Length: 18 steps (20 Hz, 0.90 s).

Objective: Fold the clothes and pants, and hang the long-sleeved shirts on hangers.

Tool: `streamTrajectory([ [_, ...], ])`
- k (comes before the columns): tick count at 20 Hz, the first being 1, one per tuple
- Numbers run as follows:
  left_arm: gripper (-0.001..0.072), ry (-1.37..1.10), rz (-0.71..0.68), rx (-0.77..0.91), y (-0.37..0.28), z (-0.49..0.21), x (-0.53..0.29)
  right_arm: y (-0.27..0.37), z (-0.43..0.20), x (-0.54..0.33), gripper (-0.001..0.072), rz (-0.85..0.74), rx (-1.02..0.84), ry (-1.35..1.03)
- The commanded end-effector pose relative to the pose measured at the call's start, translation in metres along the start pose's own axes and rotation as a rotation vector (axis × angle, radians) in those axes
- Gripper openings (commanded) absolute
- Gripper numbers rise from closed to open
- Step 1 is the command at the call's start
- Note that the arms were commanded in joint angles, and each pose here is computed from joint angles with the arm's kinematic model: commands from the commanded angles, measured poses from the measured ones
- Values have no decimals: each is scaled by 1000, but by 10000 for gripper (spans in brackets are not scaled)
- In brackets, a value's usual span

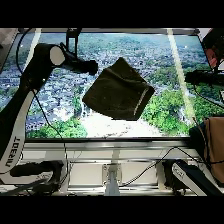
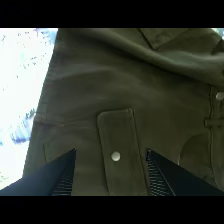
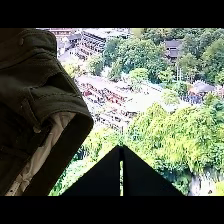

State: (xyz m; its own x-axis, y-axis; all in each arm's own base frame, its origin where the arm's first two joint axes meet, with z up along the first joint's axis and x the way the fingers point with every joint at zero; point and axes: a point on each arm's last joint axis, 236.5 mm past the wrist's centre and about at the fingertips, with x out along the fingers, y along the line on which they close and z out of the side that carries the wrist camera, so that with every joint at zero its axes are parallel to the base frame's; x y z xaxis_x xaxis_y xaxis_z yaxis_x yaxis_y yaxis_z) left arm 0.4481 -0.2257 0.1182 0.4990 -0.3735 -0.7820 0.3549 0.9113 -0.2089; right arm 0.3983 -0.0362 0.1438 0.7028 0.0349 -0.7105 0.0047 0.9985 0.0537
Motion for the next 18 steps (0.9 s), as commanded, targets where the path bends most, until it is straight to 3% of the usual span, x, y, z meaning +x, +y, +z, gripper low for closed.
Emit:
streamTrajectory([
  [1, 463, 37, 26, 22, 3, -28, 1, 0, 0, 0, 23, 2, 1, 0],
  [7, 463, -35, 30, -46, 13, -81, -17, 0, 0, 0, 23, 2, 1, -1],
  [16, 464, 69, 73, -169, 40, -167, 38, 12, -6, 0, 25, 51, 27, 25],
  [17, 464, 56, 76, -216, 42, -169, 44, 13, -6, 0, 57, 53, 19, 24],
  [18, 473, 34, 78, -278, 44, -169, 51, 13, -6, 0, 200, 53, 10, 25],
])
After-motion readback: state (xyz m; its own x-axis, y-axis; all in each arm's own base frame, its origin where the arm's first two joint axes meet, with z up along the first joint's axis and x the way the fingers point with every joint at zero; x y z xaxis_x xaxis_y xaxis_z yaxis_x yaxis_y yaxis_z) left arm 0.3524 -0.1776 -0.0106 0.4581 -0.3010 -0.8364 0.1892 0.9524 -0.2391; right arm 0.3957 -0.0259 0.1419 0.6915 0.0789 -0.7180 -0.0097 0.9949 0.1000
